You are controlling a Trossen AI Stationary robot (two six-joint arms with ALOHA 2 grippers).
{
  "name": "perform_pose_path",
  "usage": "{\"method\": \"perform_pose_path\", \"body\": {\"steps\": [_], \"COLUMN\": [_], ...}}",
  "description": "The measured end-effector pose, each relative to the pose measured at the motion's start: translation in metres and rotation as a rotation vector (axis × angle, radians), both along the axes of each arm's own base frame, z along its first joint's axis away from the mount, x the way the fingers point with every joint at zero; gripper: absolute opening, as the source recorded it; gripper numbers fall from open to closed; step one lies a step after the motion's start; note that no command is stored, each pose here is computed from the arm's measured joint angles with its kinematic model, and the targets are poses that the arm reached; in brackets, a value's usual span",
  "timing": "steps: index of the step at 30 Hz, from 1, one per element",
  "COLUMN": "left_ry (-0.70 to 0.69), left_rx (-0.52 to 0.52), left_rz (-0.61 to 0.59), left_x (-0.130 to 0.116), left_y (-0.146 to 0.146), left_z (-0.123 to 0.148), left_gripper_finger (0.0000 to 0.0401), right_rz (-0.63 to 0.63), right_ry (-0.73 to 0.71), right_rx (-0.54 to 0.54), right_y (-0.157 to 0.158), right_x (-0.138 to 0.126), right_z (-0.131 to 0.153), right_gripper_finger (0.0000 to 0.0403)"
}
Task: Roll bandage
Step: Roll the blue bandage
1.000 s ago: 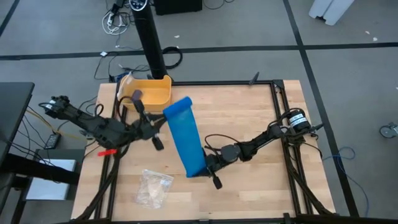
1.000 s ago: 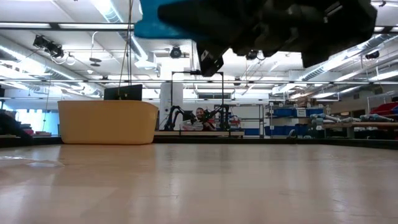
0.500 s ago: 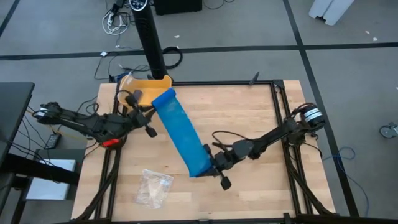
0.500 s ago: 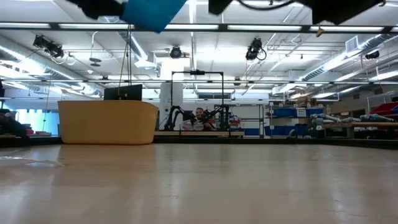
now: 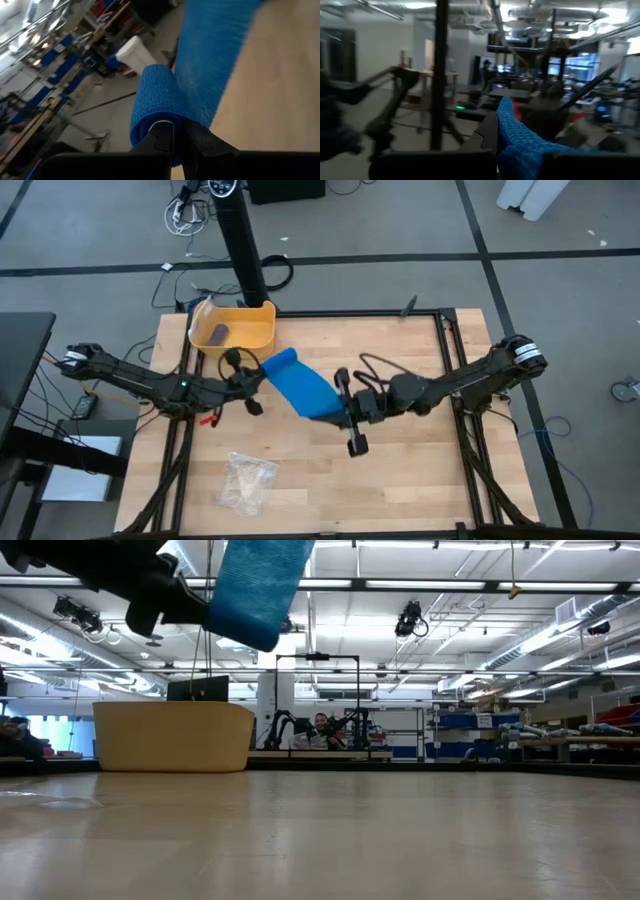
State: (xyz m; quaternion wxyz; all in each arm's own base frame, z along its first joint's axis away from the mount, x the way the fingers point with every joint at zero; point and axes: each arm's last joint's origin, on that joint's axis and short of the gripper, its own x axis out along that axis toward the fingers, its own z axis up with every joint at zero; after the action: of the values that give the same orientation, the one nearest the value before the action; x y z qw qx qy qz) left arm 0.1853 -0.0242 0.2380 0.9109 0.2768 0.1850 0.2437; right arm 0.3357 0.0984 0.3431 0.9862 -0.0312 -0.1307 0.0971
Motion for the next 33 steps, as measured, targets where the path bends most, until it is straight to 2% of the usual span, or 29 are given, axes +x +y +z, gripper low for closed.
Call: {"method": "perform_pose_path", "body": {"steps": [7, 14, 27, 30, 33], "left_ry": [0.010, 0.002, -0.015, -0.006, -0.023], "left_rx": [-0.006, 0.012, 0.145, 0.187, 0.187], "left_rz": [-0.126, -0.222, -0.377, -0.366, -0.367], "left_x": [0.022, 0.031, 0.041, 0.046, 0.049], "left_y": [-0.024, -0.056, -0.123, -0.133, -0.139], "left_z": [-0.014, -0.002, 0.042, 0.049, 0.058], "left_gripper_finger": [0.0019, 0.0019, 0.0019, 0.0019, 0.0019], "right_rz": [-0.127, -0.233, -0.368, -0.348, -0.325], "right_ry": [0.029, 0.048, 0.113, 0.133, 0.157], "right_rx": [-0.073, -0.085, -0.007, 0.010, 0.030], "right_y": [-0.028, -0.064, -0.131, -0.137, -0.141], "right_x": [0.009, 0.014, 0.016, 0.016, 0.016], "right_z": [0.044, 0.071, 0.064, 0.057, 0.049], "right_gripper_finger": [0.0000, 0.0000, 0.0000, 0.0000, 0.0000]}}
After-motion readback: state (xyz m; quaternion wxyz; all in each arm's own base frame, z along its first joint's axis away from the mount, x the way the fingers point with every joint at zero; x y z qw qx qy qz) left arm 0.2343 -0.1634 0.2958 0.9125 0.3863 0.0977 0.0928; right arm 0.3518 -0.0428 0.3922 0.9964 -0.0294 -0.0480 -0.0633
